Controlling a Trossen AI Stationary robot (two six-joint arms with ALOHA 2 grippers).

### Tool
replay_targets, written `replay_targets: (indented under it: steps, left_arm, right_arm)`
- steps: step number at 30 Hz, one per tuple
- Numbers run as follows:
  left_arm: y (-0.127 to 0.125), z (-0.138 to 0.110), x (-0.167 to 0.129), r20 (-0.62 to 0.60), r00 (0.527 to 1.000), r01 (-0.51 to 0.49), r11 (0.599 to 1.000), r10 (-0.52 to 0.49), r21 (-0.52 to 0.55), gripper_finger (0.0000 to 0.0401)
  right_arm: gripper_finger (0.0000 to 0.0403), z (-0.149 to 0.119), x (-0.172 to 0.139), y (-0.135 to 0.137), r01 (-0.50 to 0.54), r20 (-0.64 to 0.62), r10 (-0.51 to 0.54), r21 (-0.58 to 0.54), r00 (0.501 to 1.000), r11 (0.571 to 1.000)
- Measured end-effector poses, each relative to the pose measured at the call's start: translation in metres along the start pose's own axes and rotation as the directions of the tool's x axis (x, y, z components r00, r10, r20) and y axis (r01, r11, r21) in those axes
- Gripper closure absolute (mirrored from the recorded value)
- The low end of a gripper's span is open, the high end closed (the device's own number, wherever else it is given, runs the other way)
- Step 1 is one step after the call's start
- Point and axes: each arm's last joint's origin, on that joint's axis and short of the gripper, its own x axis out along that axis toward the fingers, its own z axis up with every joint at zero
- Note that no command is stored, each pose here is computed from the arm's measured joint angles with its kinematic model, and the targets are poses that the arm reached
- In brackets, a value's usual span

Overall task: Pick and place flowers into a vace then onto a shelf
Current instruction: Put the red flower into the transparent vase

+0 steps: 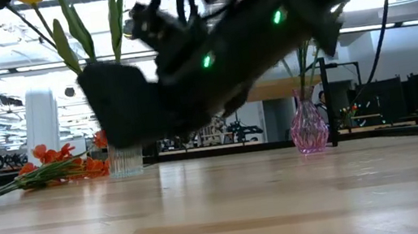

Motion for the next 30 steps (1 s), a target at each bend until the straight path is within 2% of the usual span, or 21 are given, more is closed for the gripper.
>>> replay_targets:
  steps: [2,5,11,17,21,30]
  left_arm:
    - [-0.002,-0.001,-0.003,0.002,1.0,0.011,1.0,-0.011,0.005,0.0399]
    - [-0.005,-0.002,-0.006,0.004,1.0,0.023,1.0,-0.024,0.011,0.04]
    - [-0.006,-0.002,-0.007,0.006,1.0,0.029,0.999,-0.029,0.018,0.0401]
    - [-0.006,-0.002,-0.007,0.006,1.0,0.026,0.999,-0.026,0.02,0.0401]
    - [-0.006,-0.002,-0.007,0.006,1.0,0.026,0.999,-0.026,0.023,0.0401]
    - [-0.006,-0.002,-0.007,0.006,1.0,0.026,0.999,-0.026,0.023,0.0401]
  right_arm:
    - [0.0403,-0.008,0.01,-0.001,0.012,0.023,-0.013,0.015,1.0,1.0]
    - [0.0403,-0.016,0.019,-0.006,0.088,0.041,-0.089,0.022,0.995,0.996]
    - [0.0403,-0.008,0.031,-0.02,0.16,0.074,-0.16,0.01,0.984,0.987]
    - [0.0403,-0.001,0.049,-0.042,0.22,0.083,-0.226,0.075,0.971,0.973]
    - [0.0403,0.002,0.057,-0.051,0.188,0.072,-0.194,0.086,0.978,0.978]
    - [0.0403,0.01,0.065,-0.057,0.033,0.106,-0.032,-0.01,0.994,0.999]
